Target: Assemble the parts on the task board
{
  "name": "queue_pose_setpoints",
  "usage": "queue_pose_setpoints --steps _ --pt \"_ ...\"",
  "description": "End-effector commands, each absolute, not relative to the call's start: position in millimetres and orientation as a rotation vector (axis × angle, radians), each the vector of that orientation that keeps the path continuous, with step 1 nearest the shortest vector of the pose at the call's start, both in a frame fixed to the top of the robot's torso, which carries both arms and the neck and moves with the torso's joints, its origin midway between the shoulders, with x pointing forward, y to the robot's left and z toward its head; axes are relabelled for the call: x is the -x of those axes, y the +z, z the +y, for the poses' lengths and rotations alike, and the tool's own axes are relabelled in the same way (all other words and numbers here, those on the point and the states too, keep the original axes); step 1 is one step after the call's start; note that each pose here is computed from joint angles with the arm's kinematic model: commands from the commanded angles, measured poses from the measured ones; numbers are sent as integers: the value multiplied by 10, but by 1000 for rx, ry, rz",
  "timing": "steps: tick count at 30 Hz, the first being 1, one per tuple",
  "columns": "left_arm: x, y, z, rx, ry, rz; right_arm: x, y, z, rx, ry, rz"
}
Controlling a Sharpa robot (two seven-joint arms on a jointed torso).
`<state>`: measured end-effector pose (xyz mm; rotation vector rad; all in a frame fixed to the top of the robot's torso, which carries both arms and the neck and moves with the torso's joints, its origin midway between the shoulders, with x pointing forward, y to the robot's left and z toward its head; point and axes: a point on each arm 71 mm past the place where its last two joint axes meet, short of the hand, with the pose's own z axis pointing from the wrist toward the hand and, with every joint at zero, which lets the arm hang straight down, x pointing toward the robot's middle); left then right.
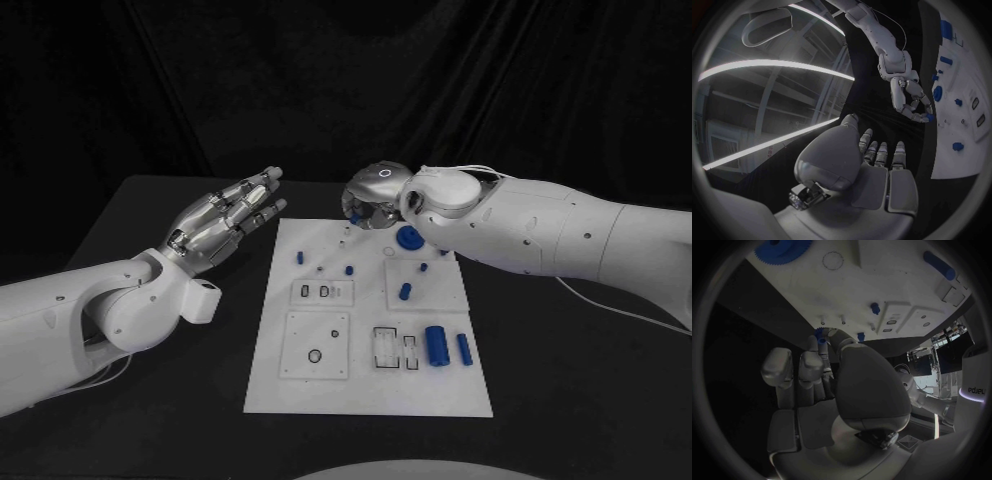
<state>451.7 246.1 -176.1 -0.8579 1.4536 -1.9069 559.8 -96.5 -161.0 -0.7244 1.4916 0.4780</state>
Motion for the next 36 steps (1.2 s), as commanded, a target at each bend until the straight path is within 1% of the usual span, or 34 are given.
queue_pose_setpoints --steps 1,16,36 --pt "-4517 -1746 2448 848 -1917 1437 -5609 -1627 -957 710 485 1499" --pt "-4525 -1749 2426 845 -1924 1440 -5645 -1675 -857 718 483 1512" --pt "-4538 -1754 2426 843 -1931 1445 -5627 -1695 -883 708 483 1510"
